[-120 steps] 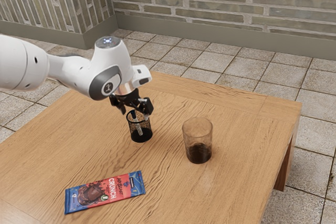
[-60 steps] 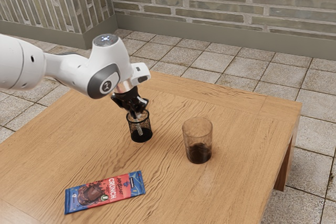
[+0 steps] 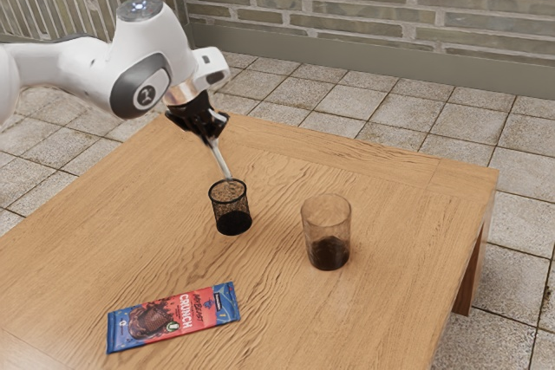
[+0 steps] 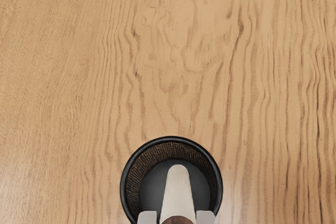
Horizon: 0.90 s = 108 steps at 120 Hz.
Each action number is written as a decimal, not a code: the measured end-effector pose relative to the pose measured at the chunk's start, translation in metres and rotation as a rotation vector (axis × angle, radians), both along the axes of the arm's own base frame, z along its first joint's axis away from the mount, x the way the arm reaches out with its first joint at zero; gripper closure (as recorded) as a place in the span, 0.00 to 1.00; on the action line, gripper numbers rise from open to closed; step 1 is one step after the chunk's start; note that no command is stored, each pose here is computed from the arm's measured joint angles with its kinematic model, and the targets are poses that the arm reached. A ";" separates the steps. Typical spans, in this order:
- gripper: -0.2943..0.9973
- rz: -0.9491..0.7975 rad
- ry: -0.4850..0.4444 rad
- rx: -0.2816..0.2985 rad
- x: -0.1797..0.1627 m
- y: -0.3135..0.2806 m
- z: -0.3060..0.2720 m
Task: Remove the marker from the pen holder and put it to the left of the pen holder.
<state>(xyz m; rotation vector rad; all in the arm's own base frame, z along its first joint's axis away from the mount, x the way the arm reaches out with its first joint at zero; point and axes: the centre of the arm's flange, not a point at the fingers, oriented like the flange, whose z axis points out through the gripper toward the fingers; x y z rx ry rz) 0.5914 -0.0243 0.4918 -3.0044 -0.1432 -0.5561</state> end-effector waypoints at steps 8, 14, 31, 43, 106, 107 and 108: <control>0.83 0.015 0.023 0.021 0.005 0.004 0.018; 0.83 0.036 0.069 0.036 0.008 0.013 0.016; 0.84 0.207 0.271 0.049 0.010 0.109 -0.029; 0.84 0.229 0.395 0.047 0.036 0.124 -0.062; 0.53 0.177 0.597 0.012 0.072 0.137 -0.119; 0.52 0.176 0.594 0.012 0.071 0.137 -0.116; 0.51 0.176 0.591 0.013 0.068 0.136 -0.112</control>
